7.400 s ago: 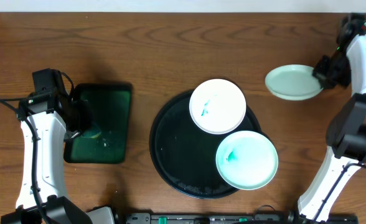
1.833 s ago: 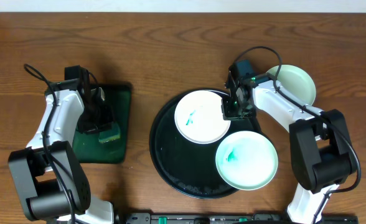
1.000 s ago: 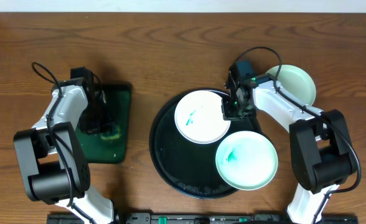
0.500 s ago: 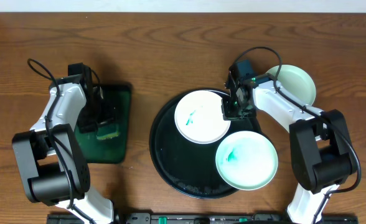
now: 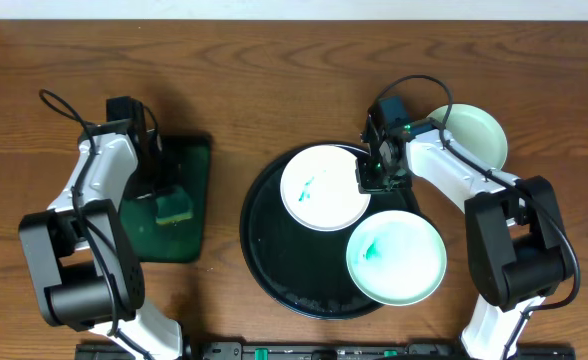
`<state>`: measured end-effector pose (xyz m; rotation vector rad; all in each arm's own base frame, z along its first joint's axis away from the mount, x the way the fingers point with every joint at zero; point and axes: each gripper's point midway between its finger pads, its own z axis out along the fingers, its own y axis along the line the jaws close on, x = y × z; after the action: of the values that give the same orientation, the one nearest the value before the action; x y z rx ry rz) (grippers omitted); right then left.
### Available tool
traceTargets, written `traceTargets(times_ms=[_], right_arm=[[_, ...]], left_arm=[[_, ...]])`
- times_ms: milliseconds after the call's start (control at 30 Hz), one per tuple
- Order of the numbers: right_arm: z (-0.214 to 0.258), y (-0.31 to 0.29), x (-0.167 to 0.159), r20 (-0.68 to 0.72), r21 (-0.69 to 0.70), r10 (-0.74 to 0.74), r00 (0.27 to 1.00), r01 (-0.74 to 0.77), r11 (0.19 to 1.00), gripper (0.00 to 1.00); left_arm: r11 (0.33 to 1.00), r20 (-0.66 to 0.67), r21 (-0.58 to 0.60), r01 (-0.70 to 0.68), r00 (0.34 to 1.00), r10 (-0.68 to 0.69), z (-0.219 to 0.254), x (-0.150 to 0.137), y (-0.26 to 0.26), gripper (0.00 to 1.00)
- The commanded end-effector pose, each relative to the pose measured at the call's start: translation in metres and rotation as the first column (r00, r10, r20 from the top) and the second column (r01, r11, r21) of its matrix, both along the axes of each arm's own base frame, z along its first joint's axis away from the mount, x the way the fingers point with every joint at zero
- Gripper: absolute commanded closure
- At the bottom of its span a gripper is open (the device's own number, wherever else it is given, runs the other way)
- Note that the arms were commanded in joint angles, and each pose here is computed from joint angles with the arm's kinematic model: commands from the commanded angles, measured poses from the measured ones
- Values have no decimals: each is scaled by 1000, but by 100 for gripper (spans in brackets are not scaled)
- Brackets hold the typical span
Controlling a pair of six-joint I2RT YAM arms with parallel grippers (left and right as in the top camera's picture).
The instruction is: Clean dirty plates on tray and stack at the side
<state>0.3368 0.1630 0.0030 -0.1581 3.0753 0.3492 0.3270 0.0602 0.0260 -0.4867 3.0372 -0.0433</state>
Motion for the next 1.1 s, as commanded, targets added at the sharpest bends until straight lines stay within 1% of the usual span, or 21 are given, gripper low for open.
traceTargets(times_ms=[0, 133, 167, 200, 233, 267, 333, 367, 400, 433, 467, 600, 633, 667, 800, 833, 867, 900, 967, 1033, 1067], right_arm=[[-18, 1, -29, -80, -41, 61, 995, -65, 997, 99], [-18, 0, -32, -92, -45, 63, 994, -67, 997, 99], [-18, -1, -33, -94, -45, 69, 993, -74, 996, 99], [-18, -1, -34, -98, -47, 69, 993, -74, 996, 99], [-18, -1, -34, -101, -48, 68, 993, -74, 996, 99], [-18, -2, -35, -103, -48, 69, 992, -74, 996, 99], [-18, -2, -36, -107, -50, 69, 992, -74, 996, 99], [-18, -2, -36, -108, -50, 69, 992, -74, 996, 99], [-18, -2, -36, -108, -50, 69, 992, -74, 996, 99], [-18, -2, -37, -109, -50, 68, 992, -74, 996, 99], [-18, -2, -37, -111, -51, 68, 991, -74, 996, 99], [-18, -3, -37, -113, -52, 68, 991, -75, 996, 99], [-18, -3, -37, -113, -51, 68, 991, -74, 996, 99], [-18, -3, -37, -113, -52, 68, 991, -74, 996, 99], [-18, -3, -37, -113, -51, 68, 991, -74, 996, 99], [-18, -3, -37, -112, -51, 68, 991, -74, 996, 99], [-18, -2, -37, -111, -51, 68, 991, -74, 996, 99], [-18, -2, -37, -111, -51, 68, 991, -74, 996, 99], [-18, -2, -37, -112, -51, 68, 991, -74, 996, 99], [-18, -3, -37, -113, -52, 68, 991, -74, 996, 99], [-18, -3, -38, -114, -52, 68, 991, -74, 996, 99]], left_arm=[[1000, 27, 5, -3, 1000, 3, 10, 6, 1, 92], [1000, 18, 4, -3, 1000, 3, 10, 4, 1, 92], [1000, 16, 4, -3, 1000, 3, 10, 4, 1, 78], [1000, 14, 3, -3, 1000, 3, 10, 3, 1, 61], [1000, 14, 3, -3, 1000, 3, 10, 3, 1, 57], [1000, 14, 3, -3, 1000, 3, 10, 3, 1, 55], [1000, 14, 3, -3, 1000, 3, 9, 3, 1, 46], [1000, 14, 3, -3, 1000, 3, 9, 3, 1, 45], [1000, 14, 3, -3, 1000, 3, 9, 3, 1, 49], [1000, 13, 3, -3, 1000, 3, 9, 3, 1, 57], [1000, 11, 3, -3, 1000, 3, 8, 3, 1, 59], [1000, 7, 2, -3, 1000, 3, 3, 5, 1, 59], [1000, 4, 1, -3, 1000, 3, 1, 5, 1, 60], [1000, -4, -1, -3, 1000, 3, -2, 4, 1, 63], [1000, -18, -3, -3, 1000, 3, -4, 2, 1, 64], [1000, -17, -3, -3, 1000, 3, -4, 3, 1, 66], [1000, -17, -3, -3, 1000, 3, -4, 3, 1, 67], [1000, -17, -3, -3, 1000, 3, -5, 3, 1, 64], [1000, -23, -4, -3, 1000, 3, -8, 3, 1, 55], [1000, -35, -6, -3, 999, 3, -11, 1, 0, 55], [1000, -41, -7, -3, 999, 3, -13, 1, 0, 64]])
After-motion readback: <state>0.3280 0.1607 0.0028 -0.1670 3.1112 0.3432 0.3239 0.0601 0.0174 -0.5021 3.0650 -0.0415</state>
